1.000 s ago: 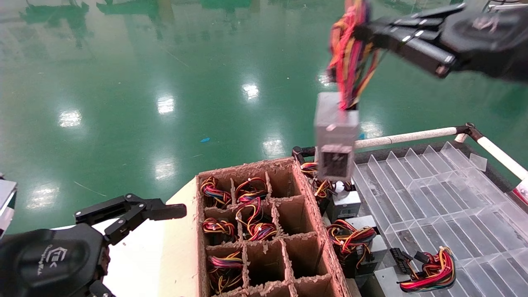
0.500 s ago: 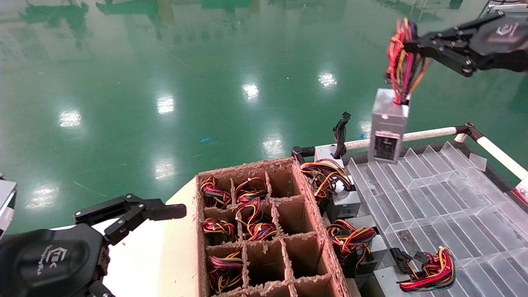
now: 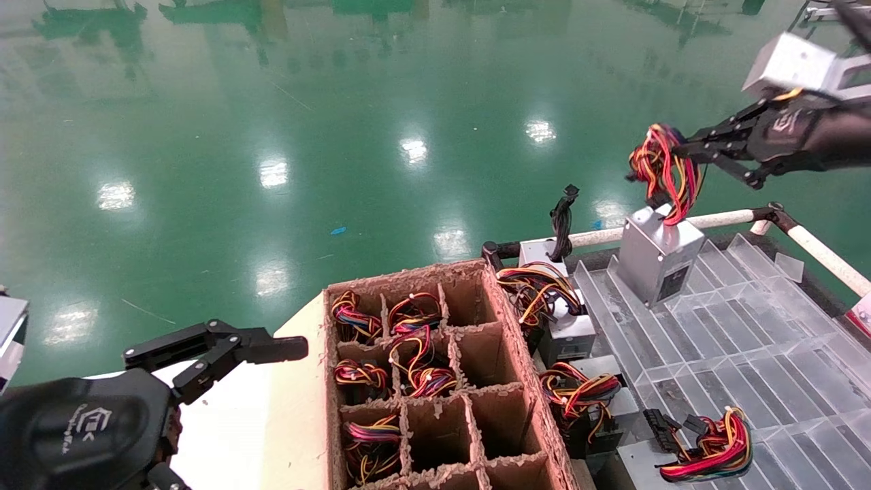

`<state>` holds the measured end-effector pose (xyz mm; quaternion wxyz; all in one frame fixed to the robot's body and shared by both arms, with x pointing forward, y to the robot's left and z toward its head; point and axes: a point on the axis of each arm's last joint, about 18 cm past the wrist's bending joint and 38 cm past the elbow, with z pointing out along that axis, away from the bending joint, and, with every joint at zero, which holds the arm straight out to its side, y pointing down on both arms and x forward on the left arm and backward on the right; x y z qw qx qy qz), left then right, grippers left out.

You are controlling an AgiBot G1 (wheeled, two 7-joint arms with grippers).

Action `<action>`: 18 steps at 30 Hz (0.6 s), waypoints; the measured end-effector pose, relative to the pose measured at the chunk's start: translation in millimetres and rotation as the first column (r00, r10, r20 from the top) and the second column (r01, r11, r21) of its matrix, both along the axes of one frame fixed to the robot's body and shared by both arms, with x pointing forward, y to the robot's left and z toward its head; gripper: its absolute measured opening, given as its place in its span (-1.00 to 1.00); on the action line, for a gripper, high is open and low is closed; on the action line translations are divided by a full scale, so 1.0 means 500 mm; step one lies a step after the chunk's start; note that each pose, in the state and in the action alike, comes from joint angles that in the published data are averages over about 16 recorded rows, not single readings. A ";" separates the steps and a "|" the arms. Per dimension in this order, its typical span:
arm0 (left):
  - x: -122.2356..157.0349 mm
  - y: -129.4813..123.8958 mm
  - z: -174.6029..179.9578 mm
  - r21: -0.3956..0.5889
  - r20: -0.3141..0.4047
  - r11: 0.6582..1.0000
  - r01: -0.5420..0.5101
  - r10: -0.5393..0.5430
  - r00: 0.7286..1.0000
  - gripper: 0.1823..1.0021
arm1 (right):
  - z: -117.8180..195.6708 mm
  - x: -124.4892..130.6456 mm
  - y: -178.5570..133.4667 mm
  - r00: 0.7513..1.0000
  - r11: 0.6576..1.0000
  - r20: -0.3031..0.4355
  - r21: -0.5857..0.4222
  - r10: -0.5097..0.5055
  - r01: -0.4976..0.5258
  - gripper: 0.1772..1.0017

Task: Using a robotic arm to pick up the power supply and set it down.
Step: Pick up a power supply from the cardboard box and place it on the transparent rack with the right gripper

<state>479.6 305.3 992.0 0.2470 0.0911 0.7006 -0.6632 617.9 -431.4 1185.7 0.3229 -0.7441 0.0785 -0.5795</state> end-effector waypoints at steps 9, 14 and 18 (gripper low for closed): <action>0.000 0.000 0.000 0.000 0.000 1.000 0.000 0.000 1.000 1.00 | -0.016 0.050 0.033 0.999 0.998 -0.009 -0.049 -0.035 0.035 -0.96; 0.000 0.000 0.000 0.000 0.000 1.000 0.000 0.000 1.000 1.00 | -0.026 0.076 0.061 0.999 0.998 -0.013 -0.054 -0.032 0.032 -0.96; 0.000 0.000 0.000 0.000 0.000 1.000 0.000 0.000 1.000 1.00 | -0.034 0.094 0.085 1.000 0.998 -0.017 -0.056 -0.026 0.025 -0.96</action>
